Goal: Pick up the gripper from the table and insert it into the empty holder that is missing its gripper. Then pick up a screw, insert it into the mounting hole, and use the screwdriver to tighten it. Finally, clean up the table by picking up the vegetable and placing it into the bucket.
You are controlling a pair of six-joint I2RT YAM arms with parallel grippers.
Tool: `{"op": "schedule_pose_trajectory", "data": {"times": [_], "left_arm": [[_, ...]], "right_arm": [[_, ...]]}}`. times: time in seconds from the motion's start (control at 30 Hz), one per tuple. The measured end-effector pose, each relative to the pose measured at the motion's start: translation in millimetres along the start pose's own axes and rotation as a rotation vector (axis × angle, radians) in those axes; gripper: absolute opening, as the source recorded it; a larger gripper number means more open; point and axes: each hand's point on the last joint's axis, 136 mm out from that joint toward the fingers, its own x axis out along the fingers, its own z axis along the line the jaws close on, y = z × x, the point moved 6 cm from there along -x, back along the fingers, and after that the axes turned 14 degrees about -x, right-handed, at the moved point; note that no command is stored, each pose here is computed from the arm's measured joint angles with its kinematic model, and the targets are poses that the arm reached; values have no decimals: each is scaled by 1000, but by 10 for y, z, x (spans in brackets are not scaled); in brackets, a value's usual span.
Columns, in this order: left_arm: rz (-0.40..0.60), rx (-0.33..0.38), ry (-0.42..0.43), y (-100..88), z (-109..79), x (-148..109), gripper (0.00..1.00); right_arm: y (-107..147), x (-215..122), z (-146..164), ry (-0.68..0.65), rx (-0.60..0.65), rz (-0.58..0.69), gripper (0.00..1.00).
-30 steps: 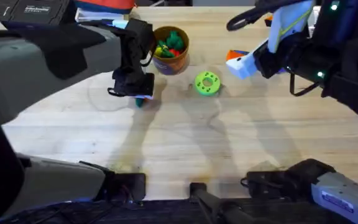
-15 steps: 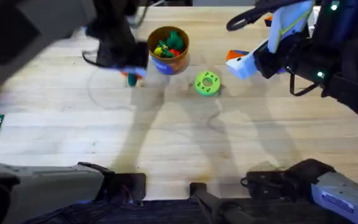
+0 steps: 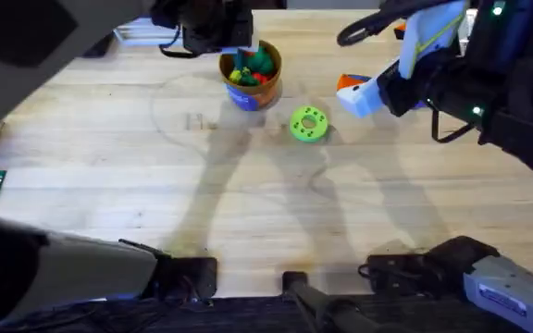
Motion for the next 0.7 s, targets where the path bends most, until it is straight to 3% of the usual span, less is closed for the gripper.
{"op": "schedule_pose_trajectory", "data": {"times": [0.2,0.33,0.43,0.6,0.7], "left_arm": [[50,-8,-35,27,53,328,238],[70,-16,-47,51,75,413,724],[68,-16,-46,46,74,411,930],[95,-20,-63,88,93,358,987],[123,-16,-79,125,95,155,986]], "right_arm": [[0,0,0,0,-2,0,993],[0,-1,-1,0,-26,0,994],[0,-1,-1,1,-42,0,994],[16,-2,10,-5,-49,8,994],[93,-59,64,-40,-36,53,994]]}}
